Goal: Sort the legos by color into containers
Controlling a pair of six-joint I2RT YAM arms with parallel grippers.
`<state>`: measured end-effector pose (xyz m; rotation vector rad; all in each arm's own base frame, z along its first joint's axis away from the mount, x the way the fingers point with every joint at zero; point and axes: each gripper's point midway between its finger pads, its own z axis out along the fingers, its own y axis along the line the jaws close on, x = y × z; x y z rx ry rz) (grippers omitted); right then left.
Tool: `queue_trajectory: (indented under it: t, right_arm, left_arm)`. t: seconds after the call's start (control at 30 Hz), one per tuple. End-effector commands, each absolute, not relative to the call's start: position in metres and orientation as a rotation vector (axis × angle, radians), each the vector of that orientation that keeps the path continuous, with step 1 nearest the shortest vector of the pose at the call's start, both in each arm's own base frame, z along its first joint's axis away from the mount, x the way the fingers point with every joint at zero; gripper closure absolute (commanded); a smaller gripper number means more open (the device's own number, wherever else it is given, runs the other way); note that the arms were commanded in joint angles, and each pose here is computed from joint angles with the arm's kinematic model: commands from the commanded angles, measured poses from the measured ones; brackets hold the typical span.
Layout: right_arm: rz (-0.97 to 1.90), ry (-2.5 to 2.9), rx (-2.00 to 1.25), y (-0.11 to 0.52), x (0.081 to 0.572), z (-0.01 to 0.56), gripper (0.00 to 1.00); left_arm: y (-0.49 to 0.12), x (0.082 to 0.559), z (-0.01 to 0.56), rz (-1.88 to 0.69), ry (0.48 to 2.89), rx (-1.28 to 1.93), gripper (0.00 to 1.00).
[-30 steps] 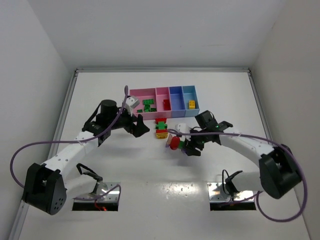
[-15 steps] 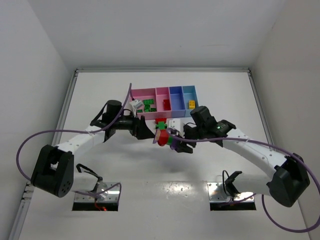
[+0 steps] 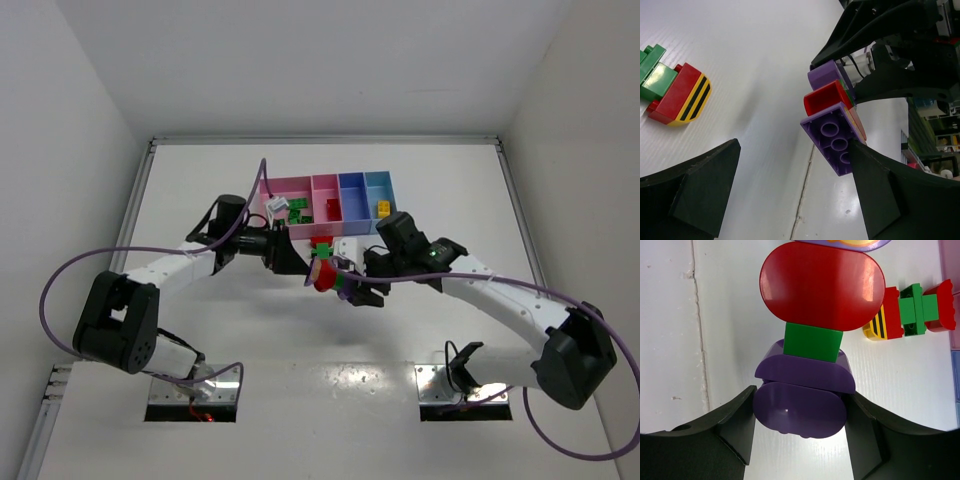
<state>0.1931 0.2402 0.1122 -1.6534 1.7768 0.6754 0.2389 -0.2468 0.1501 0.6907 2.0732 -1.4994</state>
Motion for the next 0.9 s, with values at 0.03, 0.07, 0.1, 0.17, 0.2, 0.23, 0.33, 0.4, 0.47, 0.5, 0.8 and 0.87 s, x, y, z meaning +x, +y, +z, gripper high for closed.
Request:
queue_trajectory:
  t: [0.03, 0.07, 0.1, 0.17, 0.2, 0.23, 0.33, 0.4, 0.47, 0.5, 0.8, 0.87]
  right_arm:
    - [0.629, 1.703, -1.621, 0.246, 0.204, 0.130, 1.00]
    - [0.626, 1.693, -1.617, 0.246, 0.203, 0.133, 1.00]
    - [0.624, 1.694, -1.628, 0.244, 0.202, 0.129, 1.00]
    - [0.620, 1.701, -1.619, 0.241, 0.202, 0.130, 1.00]
    - [0.618, 1.693, -1.615, 0.241, 0.202, 0.133, 1.00]
    - [0.618, 1.692, -1.615, 0.239, 0.200, 0.135, 1.00]
    - [0.600, 1.694, -1.601, 0.235, 0.202, 0.139, 1.00]
    - [0.600, 1.694, -1.601, 0.235, 0.202, 0.139, 1.00]
    - [0.600, 1.694, -1.601, 0.235, 0.202, 0.139, 1.00]
    - [0.600, 1.694, -1.601, 0.235, 0.202, 0.139, 1.00]
    - [0.607, 1.698, -1.614, 0.243, 0.207, 0.134, 1.00]
    - [0.607, 1.698, -1.614, 0.244, 0.209, 0.135, 1.00]
  left_arm:
    - [-0.245, 0.242, 0.174, -1.545, 1.961, 0.733, 0.05]
    - [-0.245, 0.243, 0.176, -1.547, 1.952, 0.729, 0.05]
    - [-0.245, 0.239, 0.177, -1.562, 1.954, 0.727, 0.05]
    - [-0.243, 0.241, 0.177, -1.556, 1.954, 0.717, 0.05]
    - [-0.242, 0.243, 0.176, -1.547, 1.958, 0.711, 0.05]
    - [-0.242, 0.246, 0.175, -1.529, 1.965, 0.698, 0.05]
    - [-0.239, 0.247, 0.174, -1.513, 1.967, 0.683, 0.05]
    - [-0.239, 0.246, 0.174, -1.510, 1.959, 0.687, 0.05]
    - [-0.240, 0.243, 0.178, -1.542, 1.949, 0.691, 0.05]
    - [-0.240, 0.243, 0.177, -1.558, 1.953, 0.689, 0.03]
    - [-0.243, 0.233, 0.185, -1.679, 1.927, 0.730, 0.03]
    - [-0.246, 0.230, 0.185, -1.684, 1.926, 0.740, 0.03]
